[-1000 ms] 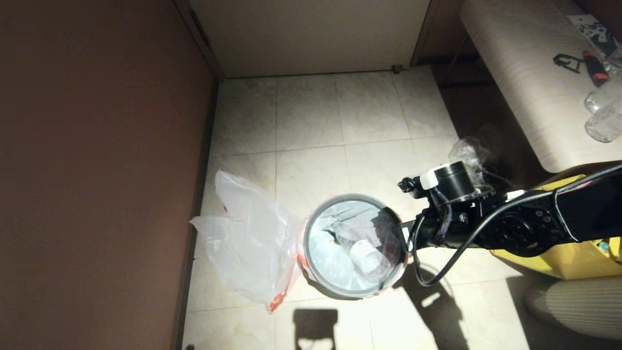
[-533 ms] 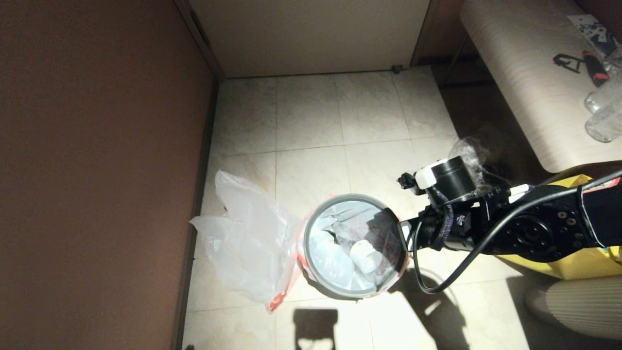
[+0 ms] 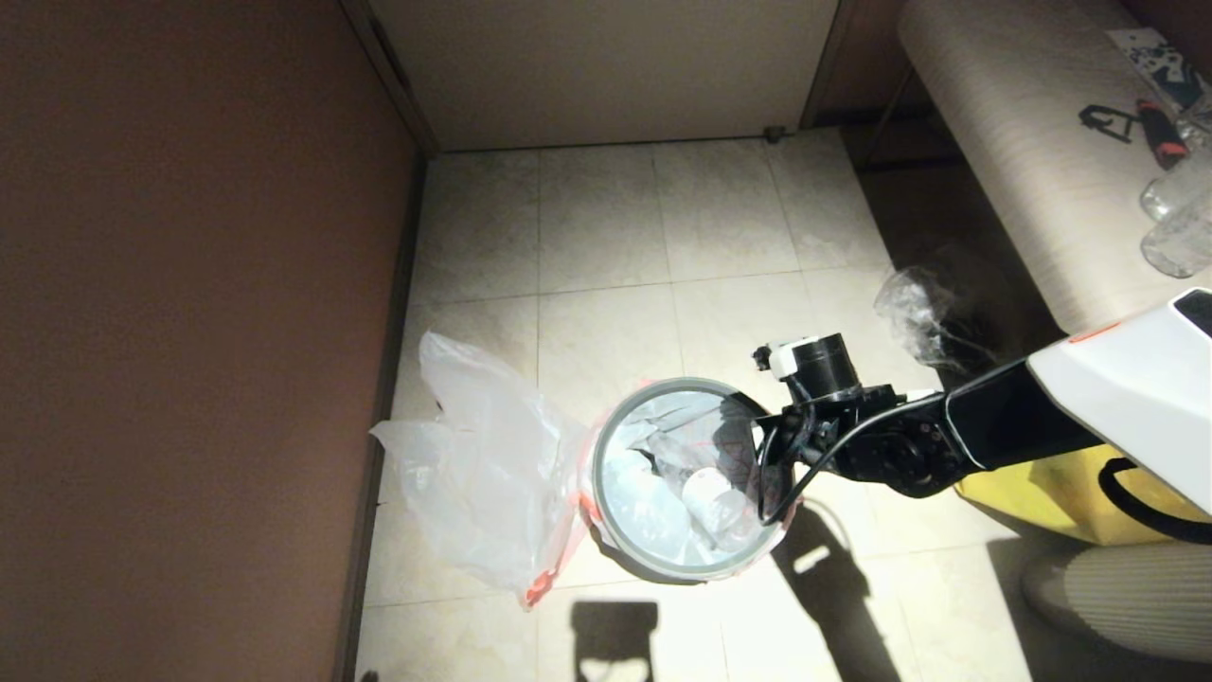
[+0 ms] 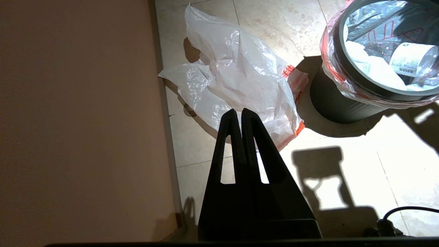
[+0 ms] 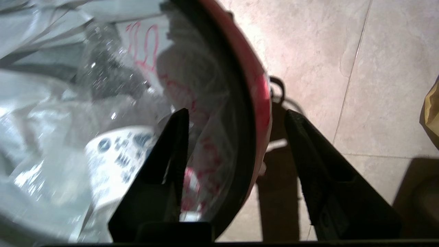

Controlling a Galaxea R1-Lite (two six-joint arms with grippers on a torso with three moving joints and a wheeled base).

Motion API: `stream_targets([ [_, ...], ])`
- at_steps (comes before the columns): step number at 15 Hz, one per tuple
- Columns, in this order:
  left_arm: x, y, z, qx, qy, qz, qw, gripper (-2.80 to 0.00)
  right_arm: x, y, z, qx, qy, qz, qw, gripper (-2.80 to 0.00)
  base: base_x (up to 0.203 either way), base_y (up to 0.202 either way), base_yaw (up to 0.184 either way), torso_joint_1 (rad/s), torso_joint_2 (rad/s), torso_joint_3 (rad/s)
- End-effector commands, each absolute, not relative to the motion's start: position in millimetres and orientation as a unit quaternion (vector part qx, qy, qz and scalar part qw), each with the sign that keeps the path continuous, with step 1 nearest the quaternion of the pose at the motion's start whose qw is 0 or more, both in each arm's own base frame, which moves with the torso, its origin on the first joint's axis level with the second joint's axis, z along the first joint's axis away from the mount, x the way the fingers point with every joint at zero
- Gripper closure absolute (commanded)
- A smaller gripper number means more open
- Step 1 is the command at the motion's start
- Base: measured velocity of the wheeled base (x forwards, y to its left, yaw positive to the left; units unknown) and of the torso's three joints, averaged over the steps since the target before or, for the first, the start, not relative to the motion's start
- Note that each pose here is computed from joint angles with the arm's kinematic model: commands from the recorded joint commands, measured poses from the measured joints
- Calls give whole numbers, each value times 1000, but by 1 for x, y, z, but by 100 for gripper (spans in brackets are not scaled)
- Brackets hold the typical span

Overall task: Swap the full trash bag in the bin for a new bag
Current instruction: Place the trash can ring on the floor

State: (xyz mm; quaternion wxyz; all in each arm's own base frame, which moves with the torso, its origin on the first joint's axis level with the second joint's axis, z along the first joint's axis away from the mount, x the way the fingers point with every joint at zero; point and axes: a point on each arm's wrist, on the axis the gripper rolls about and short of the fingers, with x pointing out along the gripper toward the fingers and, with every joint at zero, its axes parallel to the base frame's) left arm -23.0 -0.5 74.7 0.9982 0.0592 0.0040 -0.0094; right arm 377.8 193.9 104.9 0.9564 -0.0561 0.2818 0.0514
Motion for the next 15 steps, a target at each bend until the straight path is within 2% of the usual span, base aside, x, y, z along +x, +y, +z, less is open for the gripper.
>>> stream_targets([
  [1,-23,-1,75,60,5,-10,998,0,397,193,82,-59,294,38,953,-280,0,0,0,0,0,0],
  [2,-23,-1,75,60,5,-10,998,0,402,190,81,-57,292,34,954,-280,0,0,0,0,0,0],
  [3,-23,-1,75,60,5,-10,998,0,403,189,79,-59,293,33,954,0,0,0,0,0,0,0],
  [15,-23,-1,75,59,5,-9,998,0,388,192,92,-65,291,42,953,0,0,0,0,0,0,0],
])
